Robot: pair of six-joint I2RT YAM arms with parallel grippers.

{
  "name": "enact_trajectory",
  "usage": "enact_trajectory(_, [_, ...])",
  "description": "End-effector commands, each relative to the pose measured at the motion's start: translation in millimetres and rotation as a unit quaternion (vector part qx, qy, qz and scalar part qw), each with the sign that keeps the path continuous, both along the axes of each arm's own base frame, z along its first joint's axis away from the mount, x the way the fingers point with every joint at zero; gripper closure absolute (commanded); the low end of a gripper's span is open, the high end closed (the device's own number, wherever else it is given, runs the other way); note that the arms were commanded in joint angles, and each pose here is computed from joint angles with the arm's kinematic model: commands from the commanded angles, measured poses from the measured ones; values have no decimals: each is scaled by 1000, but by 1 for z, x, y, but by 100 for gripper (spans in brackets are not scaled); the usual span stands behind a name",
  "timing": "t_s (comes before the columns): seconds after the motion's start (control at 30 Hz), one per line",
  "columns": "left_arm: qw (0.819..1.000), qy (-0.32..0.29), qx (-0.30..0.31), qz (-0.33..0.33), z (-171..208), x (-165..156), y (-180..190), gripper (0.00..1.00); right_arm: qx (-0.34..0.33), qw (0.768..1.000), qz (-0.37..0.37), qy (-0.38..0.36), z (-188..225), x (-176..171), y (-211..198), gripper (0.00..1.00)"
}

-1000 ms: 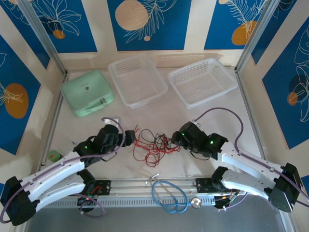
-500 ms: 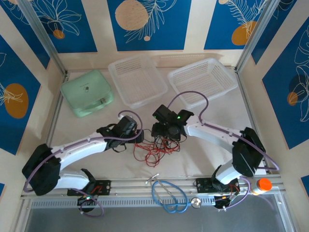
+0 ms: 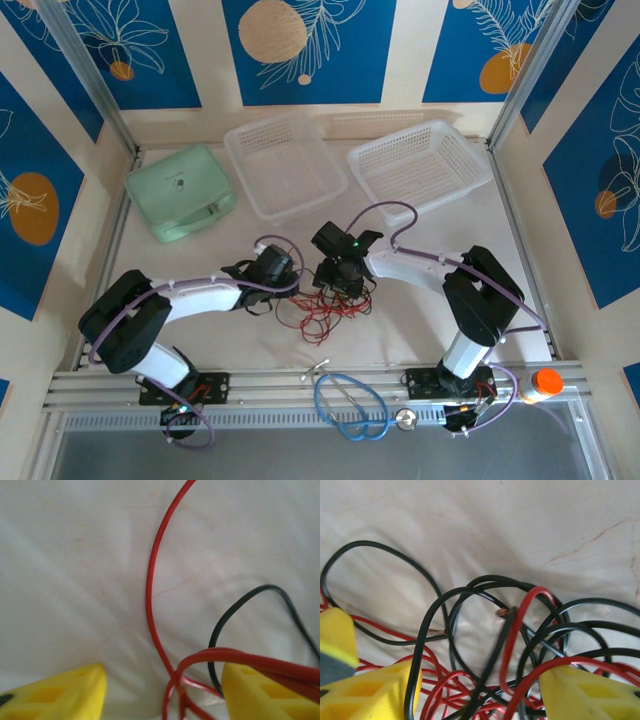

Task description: Untangle the cables

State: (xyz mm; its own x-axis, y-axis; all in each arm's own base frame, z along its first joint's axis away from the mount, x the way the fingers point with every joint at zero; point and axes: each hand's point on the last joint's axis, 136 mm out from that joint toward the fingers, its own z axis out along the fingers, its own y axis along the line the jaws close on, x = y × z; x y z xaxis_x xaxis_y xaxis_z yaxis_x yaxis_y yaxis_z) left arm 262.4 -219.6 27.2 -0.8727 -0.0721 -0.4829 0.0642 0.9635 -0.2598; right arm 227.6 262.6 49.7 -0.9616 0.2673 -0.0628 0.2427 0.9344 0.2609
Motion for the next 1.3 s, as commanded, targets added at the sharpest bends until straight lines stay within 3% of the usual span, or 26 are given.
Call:
enact_trajectory(0.0, [1000,-9,-8,-1,-1,5,-1,58,-5,1000,-24,3,-13,0,-10,49])
enact_trajectory(0.07, [1000,-7,-4,1,-4,5,1,75,-4,999,-31,-9,-14,1,-15,66])
enact_trajectory(0.13, [1000,-7,0,1,-5,6,3,94,3,999,-35,-19,-13,3,-19,89])
enact_trajectory(0.2, [1000,-12,13,6,-3,6,10,100,14,999,-35,-35,-9,4,-22,100])
enact_trajectory(0.4, [997,-43,48,34,23,14,43,100,108,984,-18,-140,31,17,-19,100])
enact_trajectory(0.7, [992,-92,61,66,70,24,85,100,280,919,-99,-260,65,9,-54,100])
enact_trajectory(0.87, [989,-104,77,71,79,27,97,100,317,898,-111,-285,75,5,-62,100])
enact_trajectory(1.03, [988,-97,91,85,72,23,111,81,307,906,-118,-267,58,-2,-65,100])
enact_trajectory(1.17, [987,-86,104,91,64,17,119,49,298,912,-123,-255,43,-7,-68,100])
enact_trajectory(1.27, [985,-84,114,93,65,14,125,34,299,913,-114,-255,41,-9,-67,100])
